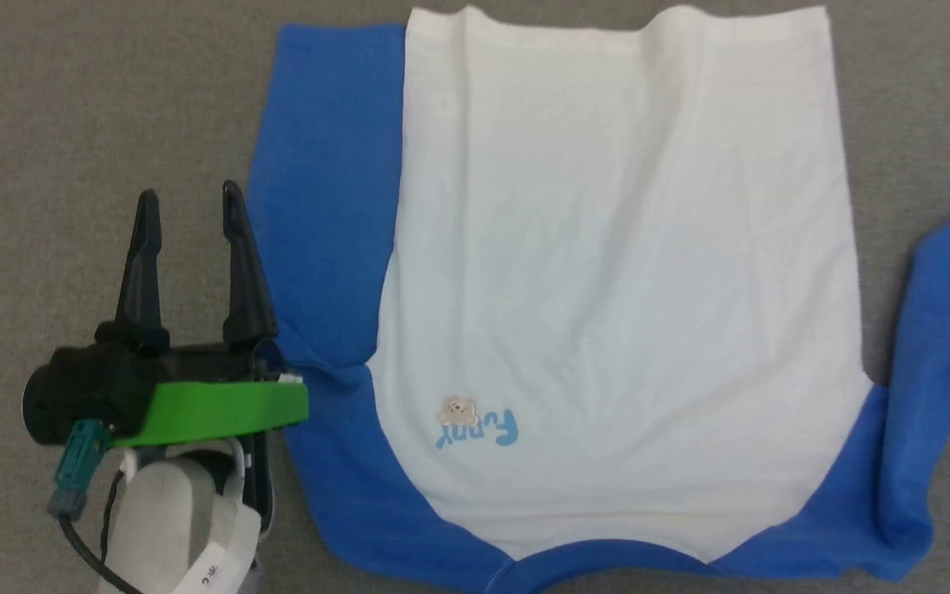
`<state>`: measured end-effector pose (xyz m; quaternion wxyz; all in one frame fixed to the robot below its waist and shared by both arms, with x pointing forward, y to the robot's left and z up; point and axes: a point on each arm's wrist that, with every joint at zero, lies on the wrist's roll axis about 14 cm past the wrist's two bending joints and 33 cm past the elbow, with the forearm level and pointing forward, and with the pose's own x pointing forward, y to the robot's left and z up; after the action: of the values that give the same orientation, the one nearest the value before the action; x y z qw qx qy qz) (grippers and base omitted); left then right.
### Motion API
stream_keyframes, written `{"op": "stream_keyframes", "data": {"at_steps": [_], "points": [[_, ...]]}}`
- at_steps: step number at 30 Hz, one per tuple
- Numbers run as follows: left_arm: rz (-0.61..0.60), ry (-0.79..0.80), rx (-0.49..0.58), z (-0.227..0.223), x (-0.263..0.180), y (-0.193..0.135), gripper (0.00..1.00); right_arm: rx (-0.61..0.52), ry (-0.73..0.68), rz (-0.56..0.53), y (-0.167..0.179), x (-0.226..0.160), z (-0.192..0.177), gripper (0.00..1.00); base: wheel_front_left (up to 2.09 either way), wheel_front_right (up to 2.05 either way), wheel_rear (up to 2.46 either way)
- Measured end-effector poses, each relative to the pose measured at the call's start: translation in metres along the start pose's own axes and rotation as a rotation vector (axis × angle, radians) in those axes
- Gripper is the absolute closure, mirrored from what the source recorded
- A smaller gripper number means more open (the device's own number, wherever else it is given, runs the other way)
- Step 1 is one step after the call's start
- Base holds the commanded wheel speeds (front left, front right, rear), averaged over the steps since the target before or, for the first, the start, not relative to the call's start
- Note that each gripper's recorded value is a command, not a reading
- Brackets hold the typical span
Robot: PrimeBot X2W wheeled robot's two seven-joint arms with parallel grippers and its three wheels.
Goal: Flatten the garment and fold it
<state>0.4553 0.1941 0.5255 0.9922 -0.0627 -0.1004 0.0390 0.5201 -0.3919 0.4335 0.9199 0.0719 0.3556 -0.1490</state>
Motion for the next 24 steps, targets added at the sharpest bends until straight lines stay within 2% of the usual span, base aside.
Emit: {"op": "stream_keyframes", "data": {"at_steps": [4,7,11,16,20,24], "points": [[0.000,-0.025,-0.008,0.015,-0.009,0.000,0.00,0.045,-0.034,-0.119,-0.058,-0.036,-0.003,1.00,0.00,0.00,0.00],[-0.002,-0.047,-0.013,0.026,-0.015,-0.001,0.00,0.057,-0.067,-0.194,-0.089,-0.060,-0.004,1.00,0.00,0.00,0.00],[-0.001,-0.079,-0.023,0.040,-0.020,0.000,0.00,0.024,-0.126,-0.219,-0.097,-0.086,0.007,1.00,0.00,0.00,0.00],[0.001,-0.101,-0.032,0.053,-0.029,0.001,0.00,-0.091,-0.198,-0.073,-0.045,-0.106,0.025,1.00,0.00,0.00,0.00],[0.003,-0.122,-0.036,0.064,-0.038,0.004,0.00,-0.192,-0.252,0.122,0.026,-0.133,0.036,1.00,0.00,0.00,0.00],[-0.005,-0.143,-0.044,0.074,-0.045,0.002,0.00,-0.281,-0.283,0.337,0.104,-0.166,0.031,1.00,0.00,0.00,0.00]]}}
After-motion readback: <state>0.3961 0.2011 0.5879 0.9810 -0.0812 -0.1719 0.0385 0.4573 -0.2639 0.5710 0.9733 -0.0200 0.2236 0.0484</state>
